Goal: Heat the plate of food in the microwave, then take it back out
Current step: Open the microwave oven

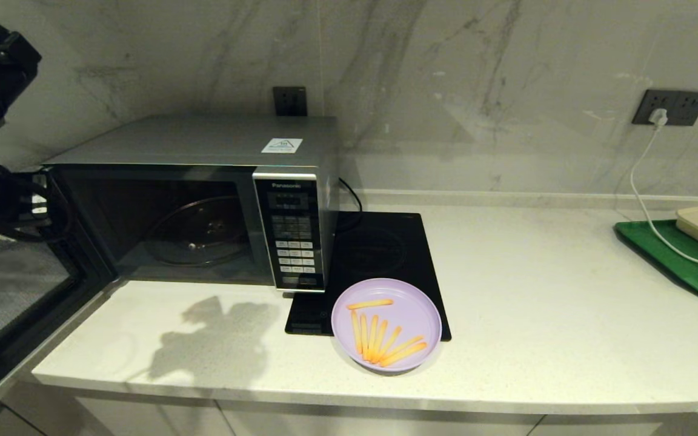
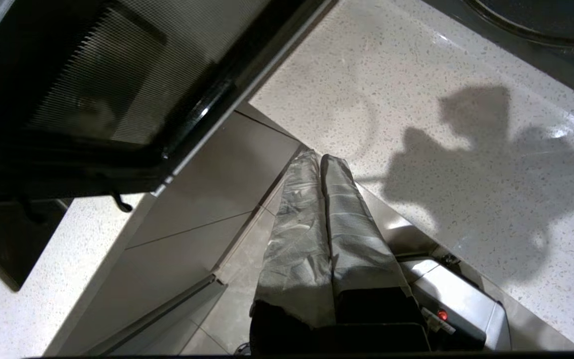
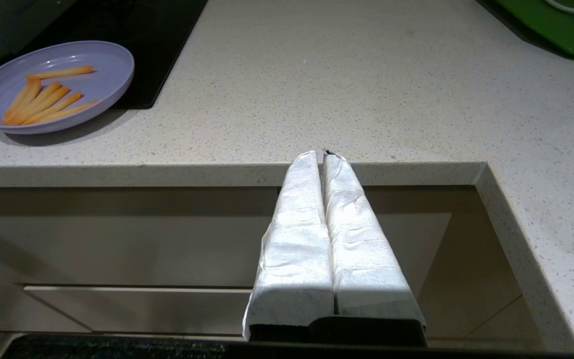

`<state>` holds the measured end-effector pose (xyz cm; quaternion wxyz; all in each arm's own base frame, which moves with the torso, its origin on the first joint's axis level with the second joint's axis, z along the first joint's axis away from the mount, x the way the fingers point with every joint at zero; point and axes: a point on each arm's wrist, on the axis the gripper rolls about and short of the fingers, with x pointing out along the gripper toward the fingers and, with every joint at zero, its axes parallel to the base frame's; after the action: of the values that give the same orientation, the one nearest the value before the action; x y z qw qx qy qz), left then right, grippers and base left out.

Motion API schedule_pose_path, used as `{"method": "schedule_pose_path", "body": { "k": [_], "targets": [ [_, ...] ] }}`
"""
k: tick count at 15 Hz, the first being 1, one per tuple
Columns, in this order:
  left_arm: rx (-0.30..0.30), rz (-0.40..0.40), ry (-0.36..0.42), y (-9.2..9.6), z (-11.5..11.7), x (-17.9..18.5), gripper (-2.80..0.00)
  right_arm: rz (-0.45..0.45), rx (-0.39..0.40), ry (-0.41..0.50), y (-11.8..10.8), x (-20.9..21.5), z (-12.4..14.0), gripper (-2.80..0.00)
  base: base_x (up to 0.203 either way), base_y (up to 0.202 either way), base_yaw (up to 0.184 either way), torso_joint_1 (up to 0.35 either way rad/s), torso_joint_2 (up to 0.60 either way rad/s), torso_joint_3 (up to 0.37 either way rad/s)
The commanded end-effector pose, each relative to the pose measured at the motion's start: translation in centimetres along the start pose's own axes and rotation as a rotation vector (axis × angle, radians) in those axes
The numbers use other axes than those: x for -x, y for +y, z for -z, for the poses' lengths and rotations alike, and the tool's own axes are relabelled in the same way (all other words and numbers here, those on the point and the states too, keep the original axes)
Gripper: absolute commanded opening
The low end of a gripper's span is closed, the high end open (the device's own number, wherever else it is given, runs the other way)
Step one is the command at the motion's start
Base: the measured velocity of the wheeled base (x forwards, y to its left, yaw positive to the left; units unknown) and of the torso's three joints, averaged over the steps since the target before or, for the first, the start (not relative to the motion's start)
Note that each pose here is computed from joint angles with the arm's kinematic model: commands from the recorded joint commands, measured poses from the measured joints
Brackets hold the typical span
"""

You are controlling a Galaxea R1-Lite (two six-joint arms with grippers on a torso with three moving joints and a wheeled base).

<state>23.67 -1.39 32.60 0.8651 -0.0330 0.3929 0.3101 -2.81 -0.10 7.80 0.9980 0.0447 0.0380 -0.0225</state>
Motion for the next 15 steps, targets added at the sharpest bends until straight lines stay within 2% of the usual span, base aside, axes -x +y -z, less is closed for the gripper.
{"method": "schedule_pose_path", "body": {
  "k": [1, 4, 7, 9, 15],
  "targets": [
    [-0.013, -0.028, 0.042, -0.8, -0.2, -1.6, -2.80, 0.000, -0.001, 0.000, 0.0, 0.0, 0.0, -2.80, 0.000, 0.000, 0.000, 0.000, 0.00, 0.000],
    [0.041, -0.103, 0.101, 0.2, -0.9, -4.3, -2.80, 0.000, -0.001, 0.000, 0.0, 0.0, 0.0, -2.80, 0.000, 0.000, 0.000, 0.000, 0.00, 0.000],
    [0.105, -0.119, 0.156, 1.8, -1.5, -6.0, -2.80, 0.000, -0.001, 0.002, 0.0, 0.0, 0.0, -2.80, 0.000, 0.000, 0.000, 0.000, 0.00, 0.000],
    [0.143, -0.161, 0.178, 3.0, -1.9, -7.2, -2.80, 0.001, -0.001, 0.001, 0.0, 0.0, 0.0, -2.80, 0.000, 0.000, 0.000, 0.000, 0.00, 0.000],
    [0.253, -0.232, 0.161, 6.3, -2.8, -8.7, -2.80, 0.000, -0.001, 0.002, 0.0, 0.0, 0.0, -2.80, 0.000, 0.000, 0.000, 0.000, 0.00, 0.000]
  ]
}}
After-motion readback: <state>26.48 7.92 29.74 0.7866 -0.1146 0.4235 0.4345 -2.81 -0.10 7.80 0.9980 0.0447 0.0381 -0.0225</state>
